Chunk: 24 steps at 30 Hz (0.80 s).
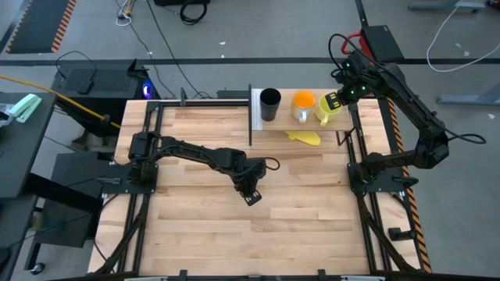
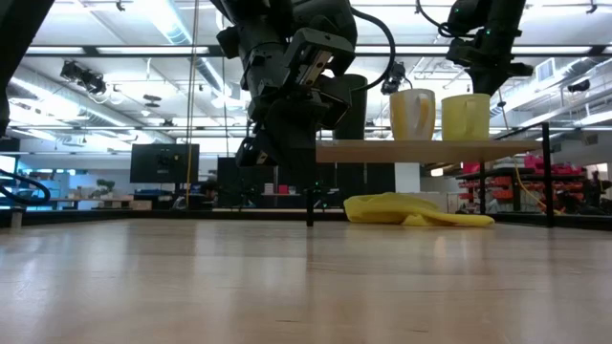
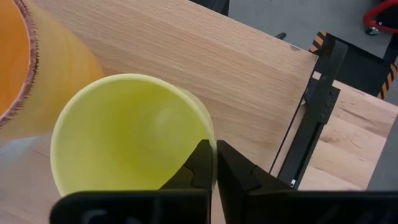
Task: Stack small to large cups/mugs on shelf
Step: Put the yellow mug on the shelf, then adjust the mugs on the shelf
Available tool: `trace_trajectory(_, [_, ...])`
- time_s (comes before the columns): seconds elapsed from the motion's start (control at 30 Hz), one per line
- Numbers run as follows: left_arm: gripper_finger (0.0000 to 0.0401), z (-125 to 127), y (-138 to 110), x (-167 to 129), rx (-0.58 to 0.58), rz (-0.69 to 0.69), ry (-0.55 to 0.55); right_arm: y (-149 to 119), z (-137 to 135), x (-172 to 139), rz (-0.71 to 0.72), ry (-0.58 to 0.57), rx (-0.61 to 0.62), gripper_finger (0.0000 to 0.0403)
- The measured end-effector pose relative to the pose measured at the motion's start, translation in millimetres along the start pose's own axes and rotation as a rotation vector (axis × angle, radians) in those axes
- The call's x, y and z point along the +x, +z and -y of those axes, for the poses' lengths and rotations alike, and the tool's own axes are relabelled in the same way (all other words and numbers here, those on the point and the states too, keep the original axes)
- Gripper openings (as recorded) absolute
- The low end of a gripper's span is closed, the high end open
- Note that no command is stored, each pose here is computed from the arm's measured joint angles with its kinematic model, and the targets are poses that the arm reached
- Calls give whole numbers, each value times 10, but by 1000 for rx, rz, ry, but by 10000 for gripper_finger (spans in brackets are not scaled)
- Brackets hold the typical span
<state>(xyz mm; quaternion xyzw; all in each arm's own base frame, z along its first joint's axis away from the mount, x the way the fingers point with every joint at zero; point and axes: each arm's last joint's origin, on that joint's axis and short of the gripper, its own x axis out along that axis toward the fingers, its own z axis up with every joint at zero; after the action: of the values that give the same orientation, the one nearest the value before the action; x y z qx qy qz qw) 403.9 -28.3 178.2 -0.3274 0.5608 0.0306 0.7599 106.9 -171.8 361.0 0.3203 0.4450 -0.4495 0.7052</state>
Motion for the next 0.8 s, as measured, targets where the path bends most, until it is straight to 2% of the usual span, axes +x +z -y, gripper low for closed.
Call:
trace_trajectory(0.27, [19,-1,1,0,-1,0,0,2,0,0,2,1,4,38])
trace_trajectory(0.47, [11,-1,1,0,-1,0,0,8,-2,0,9,2,18,66])
trace_trajectory(0.63, [19,-1,1,0,-1,0,0,9,-2,-3,9,2,33,89])
trace_trajectory(0.8, [22,-1,1,0,-1,0,0,34,-5,-101,45,9,69,102])
